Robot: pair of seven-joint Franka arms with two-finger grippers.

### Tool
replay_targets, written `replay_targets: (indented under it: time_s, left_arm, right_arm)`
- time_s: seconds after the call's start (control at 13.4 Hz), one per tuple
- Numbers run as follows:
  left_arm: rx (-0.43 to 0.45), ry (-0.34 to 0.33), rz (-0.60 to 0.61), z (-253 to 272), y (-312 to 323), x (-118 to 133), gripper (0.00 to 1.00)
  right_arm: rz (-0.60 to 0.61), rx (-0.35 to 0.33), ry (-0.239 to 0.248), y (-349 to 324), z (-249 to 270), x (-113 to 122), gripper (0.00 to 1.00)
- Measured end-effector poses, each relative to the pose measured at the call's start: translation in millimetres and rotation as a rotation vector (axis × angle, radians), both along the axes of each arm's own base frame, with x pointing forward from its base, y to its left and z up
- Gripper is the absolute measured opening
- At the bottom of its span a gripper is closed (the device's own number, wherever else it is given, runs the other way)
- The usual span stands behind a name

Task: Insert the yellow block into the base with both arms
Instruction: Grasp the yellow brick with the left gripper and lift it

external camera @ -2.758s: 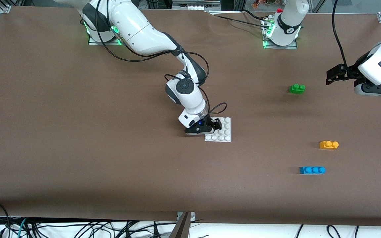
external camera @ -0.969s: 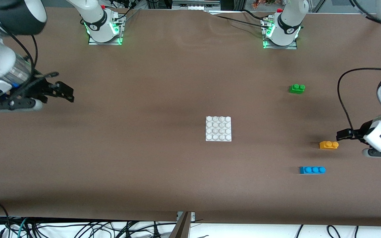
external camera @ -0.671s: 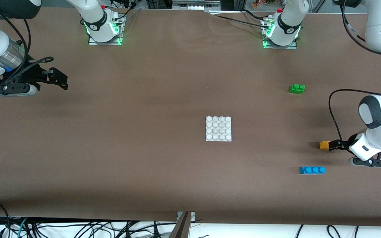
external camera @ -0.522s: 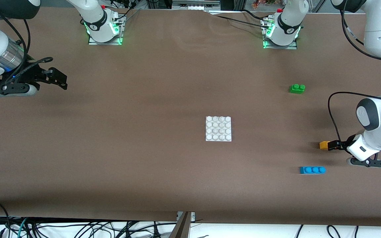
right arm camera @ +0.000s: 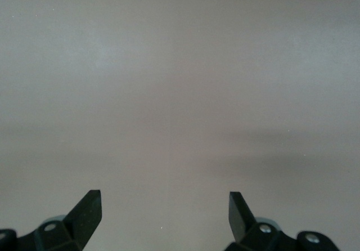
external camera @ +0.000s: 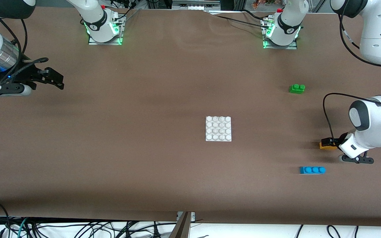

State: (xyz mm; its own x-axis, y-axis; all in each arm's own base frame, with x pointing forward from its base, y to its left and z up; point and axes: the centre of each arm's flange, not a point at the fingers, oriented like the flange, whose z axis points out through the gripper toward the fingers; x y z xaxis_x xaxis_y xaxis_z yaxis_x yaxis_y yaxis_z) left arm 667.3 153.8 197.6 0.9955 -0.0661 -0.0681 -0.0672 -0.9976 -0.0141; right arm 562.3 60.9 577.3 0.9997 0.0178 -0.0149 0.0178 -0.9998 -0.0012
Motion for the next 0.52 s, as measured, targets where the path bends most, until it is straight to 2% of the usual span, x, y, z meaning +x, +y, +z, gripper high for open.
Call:
replay_targets:
  time_s: [0.22, 0.3, 0.45, 0.52]
  left_arm:
    - [0.001, -0.009, 0.001, -20, -1, -3, 1.0]
    - [0.002, -0.012, 0.0, -25, -1, -3, 0.93]
    - [0.002, -0.02, -0.002, -26, -3, -2, 0.71]
    - [0.002, -0.024, -0.003, -25, -3, -1, 0.68]
  right_arm:
    - [0.006, -0.046, -0.008, -4, 3, 1, 1.0]
    - [0.008, -0.058, -0.008, -5, 3, 1, 1.0]
    - [0.01, -0.062, -0.003, -4, 2, 1, 1.0]
    - [0.01, -0.062, 0.0, -4, 0, 2, 1.0]
